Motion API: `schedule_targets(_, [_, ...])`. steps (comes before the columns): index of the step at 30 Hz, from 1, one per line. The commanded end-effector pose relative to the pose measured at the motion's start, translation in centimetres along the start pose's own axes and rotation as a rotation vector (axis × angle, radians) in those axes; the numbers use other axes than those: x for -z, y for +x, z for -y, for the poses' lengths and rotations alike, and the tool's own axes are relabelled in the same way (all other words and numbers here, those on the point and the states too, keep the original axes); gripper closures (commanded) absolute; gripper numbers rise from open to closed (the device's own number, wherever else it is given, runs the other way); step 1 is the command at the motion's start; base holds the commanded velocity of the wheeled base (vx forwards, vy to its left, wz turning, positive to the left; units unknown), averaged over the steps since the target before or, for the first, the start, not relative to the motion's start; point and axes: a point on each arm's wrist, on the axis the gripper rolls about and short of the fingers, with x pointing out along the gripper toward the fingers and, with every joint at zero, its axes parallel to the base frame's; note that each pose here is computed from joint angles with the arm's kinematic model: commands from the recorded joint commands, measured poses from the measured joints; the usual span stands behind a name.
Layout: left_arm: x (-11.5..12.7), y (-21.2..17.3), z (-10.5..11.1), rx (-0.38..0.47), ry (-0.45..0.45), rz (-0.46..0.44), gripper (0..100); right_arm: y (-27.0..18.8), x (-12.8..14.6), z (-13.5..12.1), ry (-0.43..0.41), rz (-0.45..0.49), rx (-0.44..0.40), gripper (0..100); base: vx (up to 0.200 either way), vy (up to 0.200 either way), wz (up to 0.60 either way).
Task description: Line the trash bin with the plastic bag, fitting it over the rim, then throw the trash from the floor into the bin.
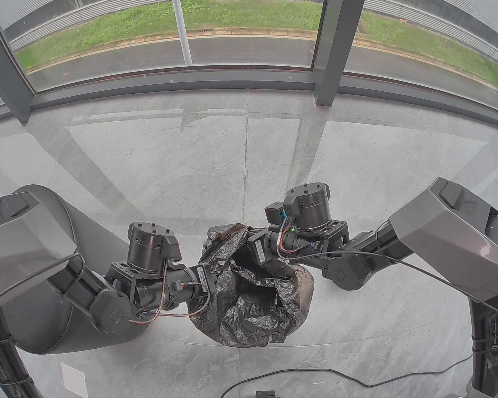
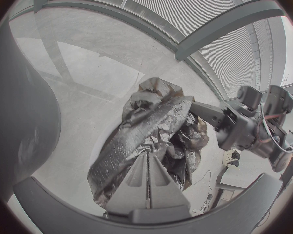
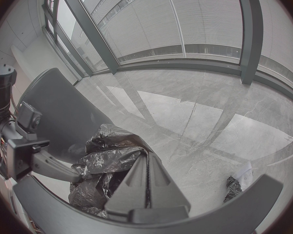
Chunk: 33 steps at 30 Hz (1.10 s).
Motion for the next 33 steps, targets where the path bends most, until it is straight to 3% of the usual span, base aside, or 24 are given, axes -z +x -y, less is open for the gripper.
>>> schedule_targets(1, [-0.4,1.9,-1.1,-0.038,-0.015,0.008,100,0.0,0.1,0.0,-0.001,-0.002,0.0,100,0.0,0.0,0.0])
schedule_targets(11, [-1.9,1.6,-1.6,-0.049,-0.038,0.062,100,-0.1,-0.1,0.0,-0.001,0.004,0.001,100,0.0,0.0,0.0])
schedule_targets(33, [-1.9,1.8,-1.6,-0.05,-0.03,0.06,100,1.9,0.9,1.6,-0.036,0.002,0.074,100,0.0,0.0,0.0])
